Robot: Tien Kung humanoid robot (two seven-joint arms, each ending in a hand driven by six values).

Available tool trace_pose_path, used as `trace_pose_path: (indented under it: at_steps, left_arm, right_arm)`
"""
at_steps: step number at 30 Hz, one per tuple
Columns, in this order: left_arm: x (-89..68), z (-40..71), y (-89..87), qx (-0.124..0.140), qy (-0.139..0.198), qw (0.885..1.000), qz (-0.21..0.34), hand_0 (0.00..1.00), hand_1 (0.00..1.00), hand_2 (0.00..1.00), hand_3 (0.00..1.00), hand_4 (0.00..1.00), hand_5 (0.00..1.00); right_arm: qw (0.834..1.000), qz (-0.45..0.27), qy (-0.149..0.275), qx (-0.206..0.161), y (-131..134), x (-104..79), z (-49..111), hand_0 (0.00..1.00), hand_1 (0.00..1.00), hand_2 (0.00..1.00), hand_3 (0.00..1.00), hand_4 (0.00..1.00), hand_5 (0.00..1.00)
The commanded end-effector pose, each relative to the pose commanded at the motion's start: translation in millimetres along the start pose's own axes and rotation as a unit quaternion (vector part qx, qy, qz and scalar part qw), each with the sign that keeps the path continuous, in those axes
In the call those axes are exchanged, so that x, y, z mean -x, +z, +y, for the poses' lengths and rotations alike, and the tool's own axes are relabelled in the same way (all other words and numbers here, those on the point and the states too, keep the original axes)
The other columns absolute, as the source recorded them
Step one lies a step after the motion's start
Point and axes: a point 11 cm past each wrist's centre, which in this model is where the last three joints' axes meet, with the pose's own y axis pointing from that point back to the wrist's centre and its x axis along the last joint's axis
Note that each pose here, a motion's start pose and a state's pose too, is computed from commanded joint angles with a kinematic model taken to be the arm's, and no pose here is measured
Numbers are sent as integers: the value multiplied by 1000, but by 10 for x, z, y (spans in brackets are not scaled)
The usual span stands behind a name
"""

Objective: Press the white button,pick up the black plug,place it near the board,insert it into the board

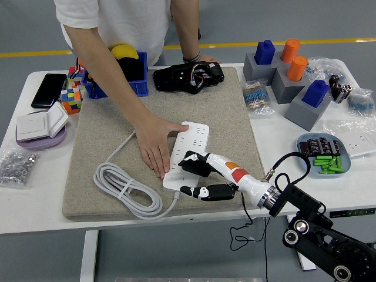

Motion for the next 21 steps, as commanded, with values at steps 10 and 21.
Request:
trace_pose_path:
  at_steps: [10,21]
  left_arm:
    - [0,0,8,0,0,1000,0,464,494,514,568,609,248]
    - [3,0,-2,-1,-1,1000,-1,464,492,514,568,609,248]
  right_arm:
    - [1000,1,-5,-5,-19,14,-27,899,802,763,728,886,624]
    - [1000,-2,-16,2,20,75,-25,898,799,760,727,886,622]
